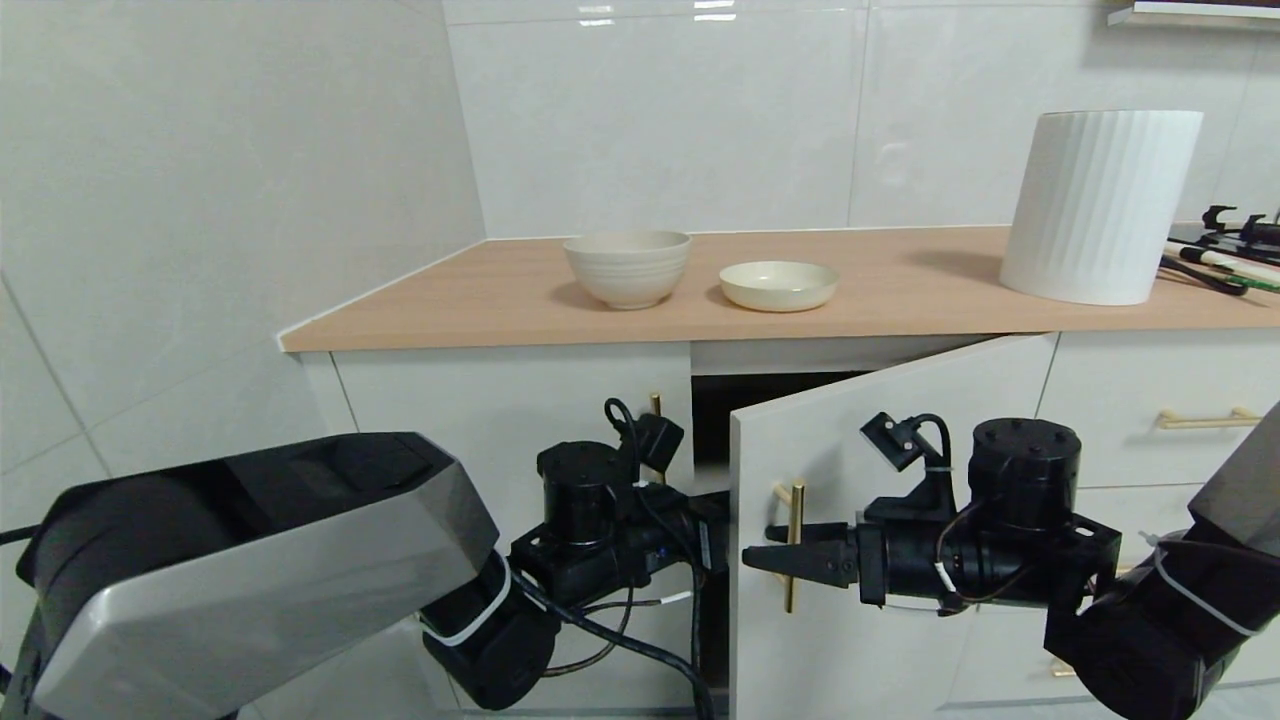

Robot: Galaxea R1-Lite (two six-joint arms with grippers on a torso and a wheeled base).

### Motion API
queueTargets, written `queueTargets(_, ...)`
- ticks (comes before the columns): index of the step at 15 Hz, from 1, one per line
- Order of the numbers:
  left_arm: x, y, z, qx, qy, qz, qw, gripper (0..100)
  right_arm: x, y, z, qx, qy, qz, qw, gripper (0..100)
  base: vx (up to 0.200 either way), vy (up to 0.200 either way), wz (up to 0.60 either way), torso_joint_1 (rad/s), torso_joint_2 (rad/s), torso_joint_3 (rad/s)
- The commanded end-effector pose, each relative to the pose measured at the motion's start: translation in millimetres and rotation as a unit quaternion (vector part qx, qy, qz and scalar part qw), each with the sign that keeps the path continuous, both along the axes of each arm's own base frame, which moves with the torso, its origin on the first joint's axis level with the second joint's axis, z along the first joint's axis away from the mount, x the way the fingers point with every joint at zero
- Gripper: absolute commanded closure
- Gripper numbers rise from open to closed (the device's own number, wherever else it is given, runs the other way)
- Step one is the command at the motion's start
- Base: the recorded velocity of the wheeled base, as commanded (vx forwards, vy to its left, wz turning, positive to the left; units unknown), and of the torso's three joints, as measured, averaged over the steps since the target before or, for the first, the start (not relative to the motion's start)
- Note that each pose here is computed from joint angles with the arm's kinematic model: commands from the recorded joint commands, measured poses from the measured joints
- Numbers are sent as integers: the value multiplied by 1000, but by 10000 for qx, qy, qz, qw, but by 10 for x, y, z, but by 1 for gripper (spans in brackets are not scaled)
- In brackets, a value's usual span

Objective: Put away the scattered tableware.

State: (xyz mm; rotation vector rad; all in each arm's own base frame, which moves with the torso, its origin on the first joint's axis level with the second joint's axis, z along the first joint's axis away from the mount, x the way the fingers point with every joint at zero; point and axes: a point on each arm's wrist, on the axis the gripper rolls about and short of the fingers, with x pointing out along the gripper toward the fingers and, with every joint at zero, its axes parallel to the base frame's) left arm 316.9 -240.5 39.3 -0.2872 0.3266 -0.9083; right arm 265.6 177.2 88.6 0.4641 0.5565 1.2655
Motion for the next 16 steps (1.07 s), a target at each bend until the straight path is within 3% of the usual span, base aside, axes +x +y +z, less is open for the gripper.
queueTargets(1, -42, -55, 0, -6, -9, -79, 10000, 100, 6, -16, -32, -75, -64, -79, 9999, 0, 0, 0, 0, 0, 0, 0)
queueTargets(4, -74, -92, 11, -29, -39, -140, 9999, 100, 47, -28, -89, -312, -409, -520, 9973, 0, 0, 0, 0, 0, 0, 0)
queueTargets(9, -86, -89, 8, -24, -33, -148, 9999, 100, 149, -328, 109, -194, -661, -1073, 9918, 0, 0, 0, 0, 0, 0, 0)
queueTargets(16, -94, -99, 2, -50, 17, -155, 9999, 100, -201, -621, 307, -221, -865, -1269, 9879, 0, 0, 0, 0, 0, 0, 0)
